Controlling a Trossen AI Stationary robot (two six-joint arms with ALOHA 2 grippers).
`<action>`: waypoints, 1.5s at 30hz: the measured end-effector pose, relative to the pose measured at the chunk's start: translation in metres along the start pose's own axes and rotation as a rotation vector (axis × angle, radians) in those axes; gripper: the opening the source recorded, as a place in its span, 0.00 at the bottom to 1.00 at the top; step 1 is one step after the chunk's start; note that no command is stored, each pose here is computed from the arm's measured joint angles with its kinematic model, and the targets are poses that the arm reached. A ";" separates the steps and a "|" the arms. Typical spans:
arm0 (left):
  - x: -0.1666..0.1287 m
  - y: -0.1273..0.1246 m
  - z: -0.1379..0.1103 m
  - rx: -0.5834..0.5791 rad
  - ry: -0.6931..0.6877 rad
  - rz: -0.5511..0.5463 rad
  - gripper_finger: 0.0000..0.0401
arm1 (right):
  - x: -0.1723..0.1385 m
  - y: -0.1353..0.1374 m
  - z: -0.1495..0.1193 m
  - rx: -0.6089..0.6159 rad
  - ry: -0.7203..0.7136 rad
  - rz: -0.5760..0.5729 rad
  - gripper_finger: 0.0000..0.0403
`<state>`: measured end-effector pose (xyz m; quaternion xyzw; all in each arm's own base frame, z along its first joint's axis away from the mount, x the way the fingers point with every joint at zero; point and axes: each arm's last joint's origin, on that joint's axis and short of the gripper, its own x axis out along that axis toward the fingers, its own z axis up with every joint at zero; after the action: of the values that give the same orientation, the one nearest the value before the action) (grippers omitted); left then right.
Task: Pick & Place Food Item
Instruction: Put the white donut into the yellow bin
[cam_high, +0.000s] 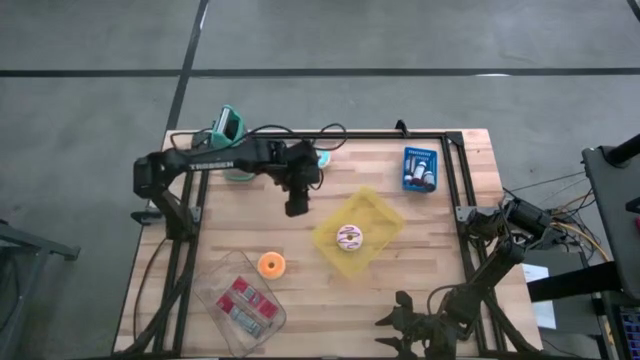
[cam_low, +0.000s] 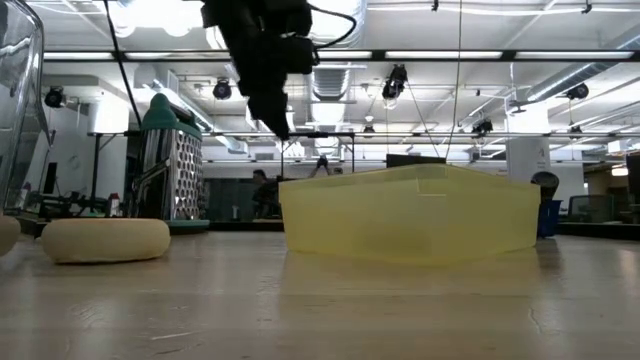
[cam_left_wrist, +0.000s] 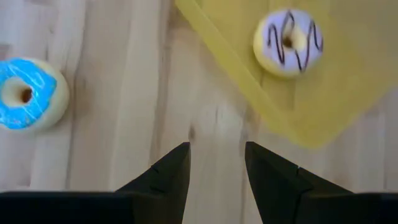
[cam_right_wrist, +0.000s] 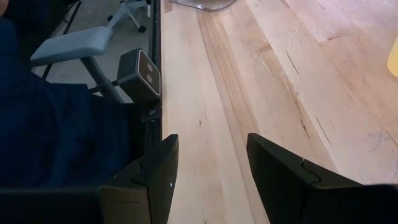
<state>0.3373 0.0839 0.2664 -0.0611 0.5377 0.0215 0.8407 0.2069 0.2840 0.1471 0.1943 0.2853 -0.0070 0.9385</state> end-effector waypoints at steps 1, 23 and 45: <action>0.000 -0.003 -0.002 0.030 0.007 -0.005 0.39 | 0.000 0.000 0.000 0.000 0.000 0.000 0.46; -0.003 -0.088 -0.051 0.238 0.088 -0.009 0.39 | 0.000 0.000 0.000 0.000 0.000 0.000 0.46; 0.036 -0.132 -0.100 0.115 0.192 -0.089 0.39 | 0.000 0.000 0.000 0.000 0.000 0.000 0.46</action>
<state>0.2756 -0.0603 0.2022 -0.0386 0.6129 -0.0526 0.7875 0.2070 0.2839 0.1470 0.1942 0.2855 -0.0071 0.9385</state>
